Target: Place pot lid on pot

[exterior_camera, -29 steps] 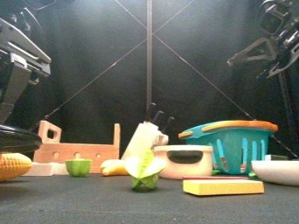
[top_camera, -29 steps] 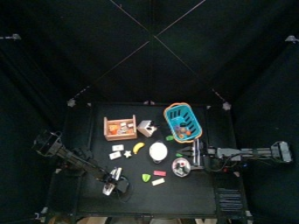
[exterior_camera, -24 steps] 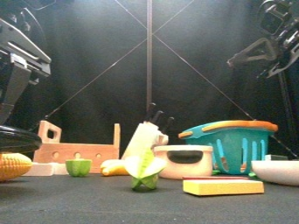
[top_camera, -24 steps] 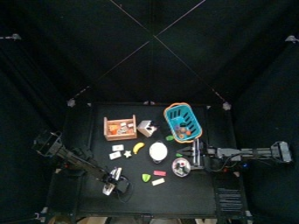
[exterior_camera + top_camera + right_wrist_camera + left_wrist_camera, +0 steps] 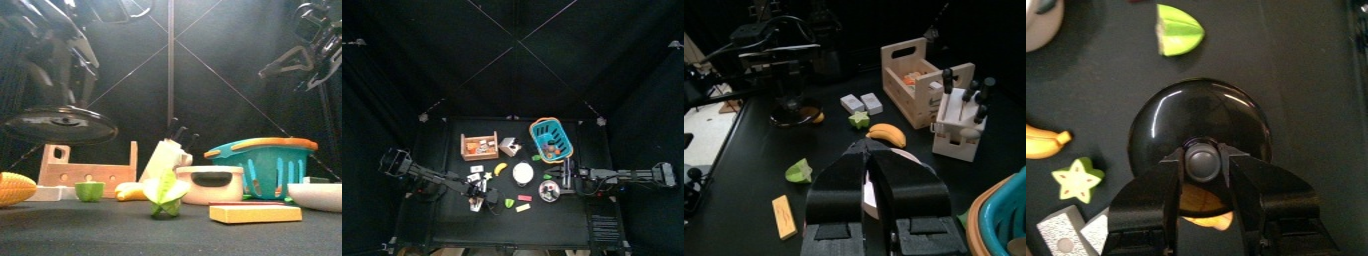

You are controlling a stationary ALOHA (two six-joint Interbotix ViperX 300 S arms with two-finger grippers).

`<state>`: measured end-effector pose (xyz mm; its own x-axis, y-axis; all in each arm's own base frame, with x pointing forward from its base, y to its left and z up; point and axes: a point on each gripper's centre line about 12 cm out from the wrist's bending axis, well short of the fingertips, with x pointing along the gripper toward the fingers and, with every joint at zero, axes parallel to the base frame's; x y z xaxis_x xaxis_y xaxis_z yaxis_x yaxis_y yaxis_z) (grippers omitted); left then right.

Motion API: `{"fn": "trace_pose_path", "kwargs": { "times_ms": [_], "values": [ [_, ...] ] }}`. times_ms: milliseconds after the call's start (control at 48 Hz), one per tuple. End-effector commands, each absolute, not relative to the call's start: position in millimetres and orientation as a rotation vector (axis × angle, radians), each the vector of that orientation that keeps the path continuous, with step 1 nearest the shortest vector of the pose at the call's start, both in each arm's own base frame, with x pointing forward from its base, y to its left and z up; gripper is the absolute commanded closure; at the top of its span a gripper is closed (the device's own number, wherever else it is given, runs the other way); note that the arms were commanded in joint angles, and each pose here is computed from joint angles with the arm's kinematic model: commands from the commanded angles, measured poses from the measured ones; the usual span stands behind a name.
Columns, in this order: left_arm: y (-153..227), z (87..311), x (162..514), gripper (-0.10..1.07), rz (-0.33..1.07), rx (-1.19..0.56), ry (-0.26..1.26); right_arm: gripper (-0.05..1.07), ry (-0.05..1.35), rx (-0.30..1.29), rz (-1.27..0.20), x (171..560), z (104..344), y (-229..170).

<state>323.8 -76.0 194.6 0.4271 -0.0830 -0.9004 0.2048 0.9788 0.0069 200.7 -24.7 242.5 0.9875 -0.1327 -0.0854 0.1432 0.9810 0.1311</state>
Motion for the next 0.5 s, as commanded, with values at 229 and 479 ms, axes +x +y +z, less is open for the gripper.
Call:
{"fn": "trace_pose_path", "kwargs": {
  "times_ms": [229, 479],
  "values": [
    [-28.4, 218.5, 373.2, 0.42, -0.037, 0.14, 1.137, 1.01, 0.102, 0.209, -0.169, 202.1, 242.0, -28.7],
    [-10.2, 232.6, 409.9, 0.42, 0.028, 0.201, 1.174, 1.01, 0.186, 0.261, -0.175, 201.0, 233.6, -27.7]
  ]
}}
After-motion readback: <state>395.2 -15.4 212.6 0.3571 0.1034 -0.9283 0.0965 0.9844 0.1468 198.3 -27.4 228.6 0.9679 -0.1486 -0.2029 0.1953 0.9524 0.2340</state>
